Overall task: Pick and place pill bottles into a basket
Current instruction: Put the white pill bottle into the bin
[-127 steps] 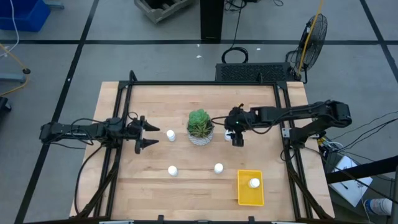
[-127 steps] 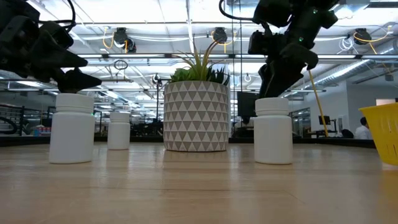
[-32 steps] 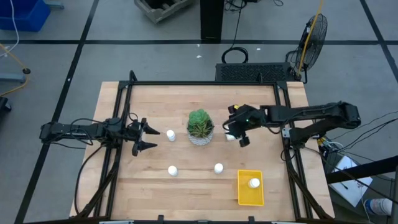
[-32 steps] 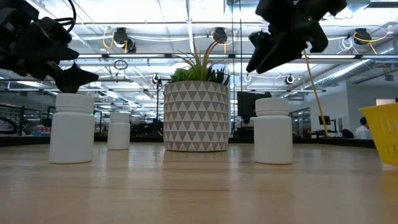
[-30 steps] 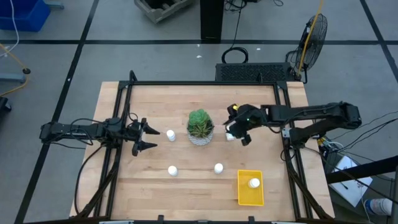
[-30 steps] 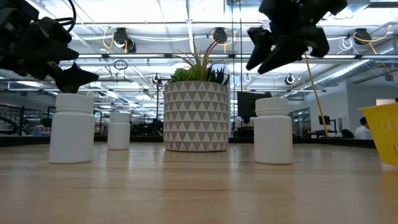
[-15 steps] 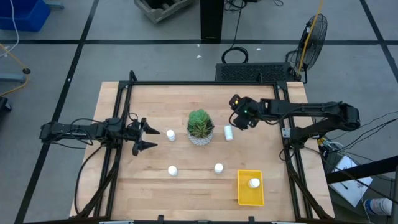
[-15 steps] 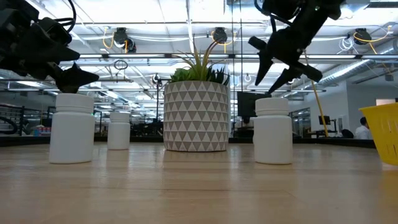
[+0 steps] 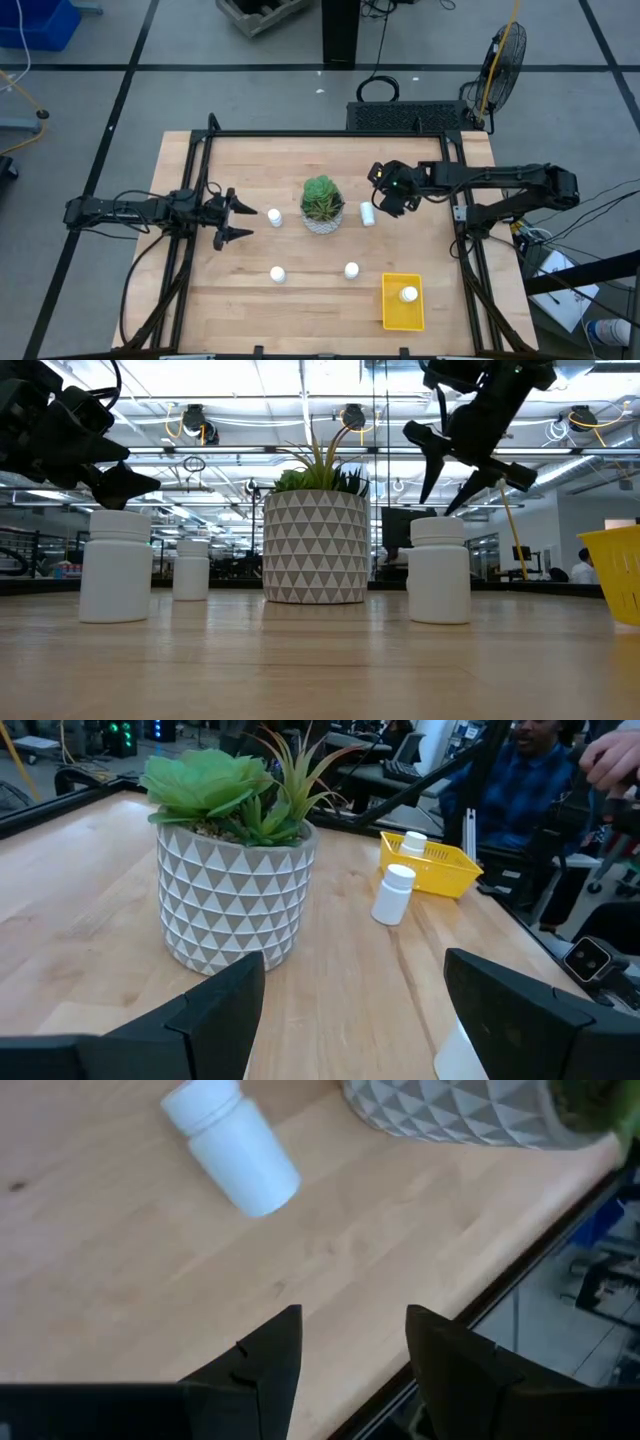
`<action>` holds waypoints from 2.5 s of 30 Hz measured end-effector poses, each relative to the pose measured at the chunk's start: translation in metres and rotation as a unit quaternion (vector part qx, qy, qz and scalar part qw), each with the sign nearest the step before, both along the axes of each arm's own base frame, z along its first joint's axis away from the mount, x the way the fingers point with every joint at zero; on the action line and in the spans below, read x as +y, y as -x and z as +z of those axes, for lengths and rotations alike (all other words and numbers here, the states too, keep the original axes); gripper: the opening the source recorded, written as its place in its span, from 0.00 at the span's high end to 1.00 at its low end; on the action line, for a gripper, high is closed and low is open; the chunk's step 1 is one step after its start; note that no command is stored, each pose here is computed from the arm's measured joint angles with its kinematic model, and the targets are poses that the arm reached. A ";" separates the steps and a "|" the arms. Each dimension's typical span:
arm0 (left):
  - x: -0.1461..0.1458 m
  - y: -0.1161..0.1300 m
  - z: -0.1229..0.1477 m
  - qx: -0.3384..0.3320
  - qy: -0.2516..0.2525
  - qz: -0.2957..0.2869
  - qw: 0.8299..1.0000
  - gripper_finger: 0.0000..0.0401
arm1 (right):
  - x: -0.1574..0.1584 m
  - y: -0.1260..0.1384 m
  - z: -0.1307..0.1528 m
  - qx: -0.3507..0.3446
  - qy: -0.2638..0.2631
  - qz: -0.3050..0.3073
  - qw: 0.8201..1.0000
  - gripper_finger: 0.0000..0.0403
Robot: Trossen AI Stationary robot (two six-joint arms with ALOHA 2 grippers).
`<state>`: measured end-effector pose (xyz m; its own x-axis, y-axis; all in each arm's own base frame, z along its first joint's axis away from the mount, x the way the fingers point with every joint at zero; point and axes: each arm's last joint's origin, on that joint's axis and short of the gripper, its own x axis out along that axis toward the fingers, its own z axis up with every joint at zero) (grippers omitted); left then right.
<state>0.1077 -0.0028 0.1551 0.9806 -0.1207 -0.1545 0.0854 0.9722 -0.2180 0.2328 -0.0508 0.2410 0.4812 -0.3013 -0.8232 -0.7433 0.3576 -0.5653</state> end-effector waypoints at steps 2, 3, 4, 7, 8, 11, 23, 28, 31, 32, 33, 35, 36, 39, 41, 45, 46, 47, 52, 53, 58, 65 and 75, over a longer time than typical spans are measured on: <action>0.000 0.000 0.000 0.000 0.000 0.000 1.000 0.23 | -0.003 0.001 -0.001 0.008 0.004 0.003 1.000 0.57; 0.000 0.000 0.000 0.000 0.000 0.000 1.000 0.23 | -0.005 0.002 0.000 0.008 0.004 -0.001 1.000 0.57; 0.000 0.000 0.000 0.000 0.000 0.000 1.000 0.23 | -0.007 0.002 -0.001 0.007 0.003 -0.004 1.000 0.57; 0.000 0.000 0.000 0.000 -0.004 0.000 1.000 0.23 | -0.009 0.000 -0.005 0.014 -0.018 0.001 1.000 0.57; 0.000 0.000 0.000 -0.001 -0.005 0.000 1.000 0.23 | -0.009 -0.001 -0.007 0.020 -0.021 0.005 1.000 0.57; 0.000 0.000 0.000 -0.001 -0.007 0.000 1.000 0.23 | -0.010 -0.006 -0.016 0.042 -0.013 0.026 0.999 0.57; 0.000 0.000 0.000 -0.001 -0.007 0.000 1.000 0.23 | -0.006 -0.021 -0.031 0.057 -0.020 0.088 0.994 0.60; 0.000 0.000 0.000 -0.001 -0.008 0.000 1.000 0.23 | 0.001 -0.028 -0.025 0.031 0.012 0.153 0.988 0.52; 0.000 0.000 0.000 -0.001 -0.008 0.000 1.000 0.23 | 0.002 -0.028 -0.025 0.044 0.048 0.174 0.983 0.46; 0.000 0.000 0.000 -0.001 -0.008 0.000 1.000 0.23 | 0.002 -0.028 -0.025 0.048 0.057 0.178 0.981 0.44; 0.000 0.000 0.000 -0.001 -0.008 0.000 1.000 0.23 | 0.001 -0.027 -0.026 0.055 0.062 0.182 0.980 0.42; 0.000 0.000 0.000 -0.001 -0.007 0.000 1.000 0.23 | 0.000 -0.026 -0.026 0.065 0.072 0.185 0.978 0.39; 0.000 0.000 0.000 -0.001 -0.006 0.000 1.000 0.23 | 0.000 -0.027 -0.026 0.066 0.076 0.191 0.976 0.38; 0.000 0.000 0.000 -0.001 -0.005 0.000 1.000 0.23 | 0.000 -0.027 -0.026 0.071 0.089 0.216 0.970 0.35; 0.000 0.000 0.000 -0.001 -0.005 0.000 1.000 0.23 | 0.000 -0.029 -0.028 0.073 0.096 0.235 0.965 0.33; 0.000 0.000 0.000 0.000 -0.004 0.000 1.000 0.23 | 0.000 -0.034 -0.038 0.085 0.076 0.251 0.961 0.33; 0.000 0.000 0.000 -0.001 -0.004 0.000 1.000 0.23 | 0.000 -0.035 -0.043 0.093 0.072 0.253 0.960 0.33; 0.000 0.000 0.000 -0.001 -0.004 0.000 1.000 0.23 | -0.001 -0.037 -0.046 0.100 0.070 0.256 0.959 0.33; 0.000 0.000 0.000 -0.001 -0.004 0.000 1.000 0.23 | -0.002 -0.043 -0.063 0.135 0.070 0.263 0.953 0.33; 0.000 0.000 0.000 0.000 -0.004 0.000 1.000 0.23 | -0.003 -0.043 -0.064 0.137 0.073 0.261 0.953 0.33; 0.000 0.000 0.000 -0.001 -0.004 0.000 1.000 0.23 | -0.008 -0.042 -0.064 0.134 0.064 0.266 0.952 0.33; 0.000 0.000 0.000 -0.001 -0.005 0.000 1.000 0.23 | -0.009 -0.038 -0.068 0.140 0.054 0.279 0.949 0.33; 0.000 0.000 0.000 -0.001 -0.005 0.000 1.000 0.23 | -0.009 -0.036 -0.077 0.130 0.068 0.289 0.946 0.33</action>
